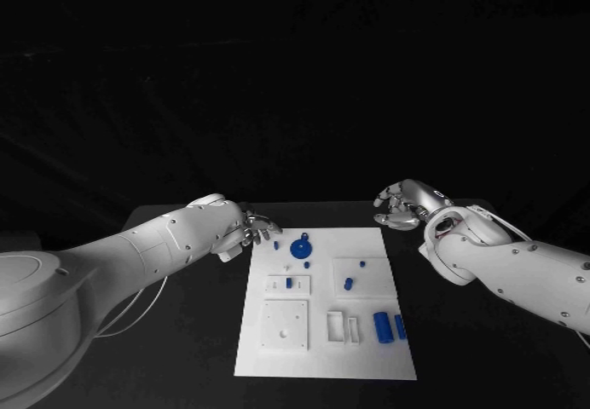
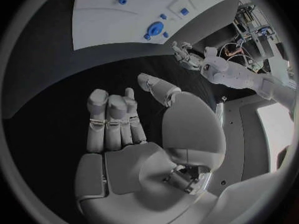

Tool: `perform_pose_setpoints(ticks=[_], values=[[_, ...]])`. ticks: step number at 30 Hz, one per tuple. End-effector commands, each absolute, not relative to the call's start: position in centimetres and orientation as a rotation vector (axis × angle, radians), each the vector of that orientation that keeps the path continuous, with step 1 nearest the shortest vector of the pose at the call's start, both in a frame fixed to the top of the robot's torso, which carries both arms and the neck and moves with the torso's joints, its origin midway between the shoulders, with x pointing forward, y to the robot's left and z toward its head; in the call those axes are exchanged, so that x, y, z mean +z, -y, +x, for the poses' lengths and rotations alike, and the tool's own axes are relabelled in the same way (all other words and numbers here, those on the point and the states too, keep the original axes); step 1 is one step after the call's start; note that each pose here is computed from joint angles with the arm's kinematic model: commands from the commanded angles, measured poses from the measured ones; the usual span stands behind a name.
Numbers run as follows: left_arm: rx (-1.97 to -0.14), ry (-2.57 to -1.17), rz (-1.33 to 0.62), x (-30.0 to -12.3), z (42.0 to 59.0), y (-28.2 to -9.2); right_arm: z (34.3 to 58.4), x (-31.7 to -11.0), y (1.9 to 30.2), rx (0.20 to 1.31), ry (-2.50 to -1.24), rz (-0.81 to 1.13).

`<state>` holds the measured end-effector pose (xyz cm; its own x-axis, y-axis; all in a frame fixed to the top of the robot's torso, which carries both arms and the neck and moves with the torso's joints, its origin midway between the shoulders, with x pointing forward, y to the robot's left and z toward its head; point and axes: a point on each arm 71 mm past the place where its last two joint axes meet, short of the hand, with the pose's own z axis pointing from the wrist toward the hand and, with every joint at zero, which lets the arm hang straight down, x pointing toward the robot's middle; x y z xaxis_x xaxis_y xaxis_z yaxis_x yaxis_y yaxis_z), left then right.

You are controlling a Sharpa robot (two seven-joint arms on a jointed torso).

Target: Assemble the parts on the task board

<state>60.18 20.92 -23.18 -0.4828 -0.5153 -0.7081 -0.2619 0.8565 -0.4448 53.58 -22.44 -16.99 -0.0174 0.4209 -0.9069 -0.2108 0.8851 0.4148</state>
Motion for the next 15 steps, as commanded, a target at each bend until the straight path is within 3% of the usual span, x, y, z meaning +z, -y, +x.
perform_pose_setpoints(ticks=[1,15], values=[[-0.329,-2.158,-0.503,-23.5,60.3,-20.4,53.5,-16.8,22.1,0.522,-1.508,0.164],[-0.255,-2.122,-0.44,-23.7,60.5,-20.6,53.6,-15.6,22.3,0.54,-1.481,0.182]])
